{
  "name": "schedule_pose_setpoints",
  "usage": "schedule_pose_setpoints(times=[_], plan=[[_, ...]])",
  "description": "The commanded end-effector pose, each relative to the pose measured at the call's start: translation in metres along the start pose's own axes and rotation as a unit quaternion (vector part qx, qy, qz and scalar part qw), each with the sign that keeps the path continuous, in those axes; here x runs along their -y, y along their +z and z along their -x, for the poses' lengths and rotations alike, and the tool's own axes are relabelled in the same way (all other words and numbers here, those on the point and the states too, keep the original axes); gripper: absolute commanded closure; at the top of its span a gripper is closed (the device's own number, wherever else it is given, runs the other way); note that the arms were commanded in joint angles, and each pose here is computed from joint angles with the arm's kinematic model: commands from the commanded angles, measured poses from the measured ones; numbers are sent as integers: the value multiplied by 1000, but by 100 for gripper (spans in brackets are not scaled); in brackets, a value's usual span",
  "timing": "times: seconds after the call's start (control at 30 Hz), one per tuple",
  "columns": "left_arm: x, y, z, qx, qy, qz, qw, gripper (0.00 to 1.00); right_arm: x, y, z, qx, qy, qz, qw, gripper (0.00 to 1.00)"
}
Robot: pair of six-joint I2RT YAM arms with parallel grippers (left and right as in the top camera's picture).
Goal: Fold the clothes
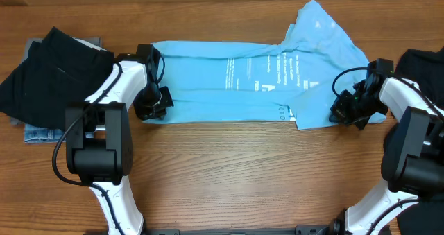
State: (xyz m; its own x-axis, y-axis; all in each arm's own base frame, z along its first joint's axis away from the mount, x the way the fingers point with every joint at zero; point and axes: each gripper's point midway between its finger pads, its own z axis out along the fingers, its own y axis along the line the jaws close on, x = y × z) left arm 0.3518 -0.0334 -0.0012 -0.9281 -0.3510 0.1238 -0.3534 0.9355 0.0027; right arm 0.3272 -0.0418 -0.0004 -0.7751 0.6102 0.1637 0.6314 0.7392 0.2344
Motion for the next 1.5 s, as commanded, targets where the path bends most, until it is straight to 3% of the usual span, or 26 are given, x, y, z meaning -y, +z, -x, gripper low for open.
schedule_pose_setpoints(times=[0.0,0.23,0.6,0.77,0.97,1.23,1.37,1.43,1.47], plan=[[-34,17,-23,-39,-24,88,995,96,37,10,-14,-14,29,-90,995,96],[-61,8,-44,-74,-27,157,984,96,46,7,-35,-53,51,-113,991,96],[-63,-10,-52,-72,-36,158,984,96,51,-9,-47,-59,74,-132,987,96],[-56,-58,-46,3,-42,111,993,96,45,-33,-50,-32,69,-119,990,96],[-33,-129,-49,113,-18,0,993,96,32,-72,-50,34,56,-87,994,96],[-28,-147,-53,140,-15,-31,990,95,31,-106,-64,69,53,-69,994,94],[-28,-141,-51,131,-16,-26,991,76,43,-109,-65,71,61,-91,991,94],[-28,-137,-50,128,-16,-21,991,67,48,-110,-62,76,68,-94,990,84],[-29,-136,-49,126,-17,-19,992,59,48,-111,-61,77,70,-93,990,82]])
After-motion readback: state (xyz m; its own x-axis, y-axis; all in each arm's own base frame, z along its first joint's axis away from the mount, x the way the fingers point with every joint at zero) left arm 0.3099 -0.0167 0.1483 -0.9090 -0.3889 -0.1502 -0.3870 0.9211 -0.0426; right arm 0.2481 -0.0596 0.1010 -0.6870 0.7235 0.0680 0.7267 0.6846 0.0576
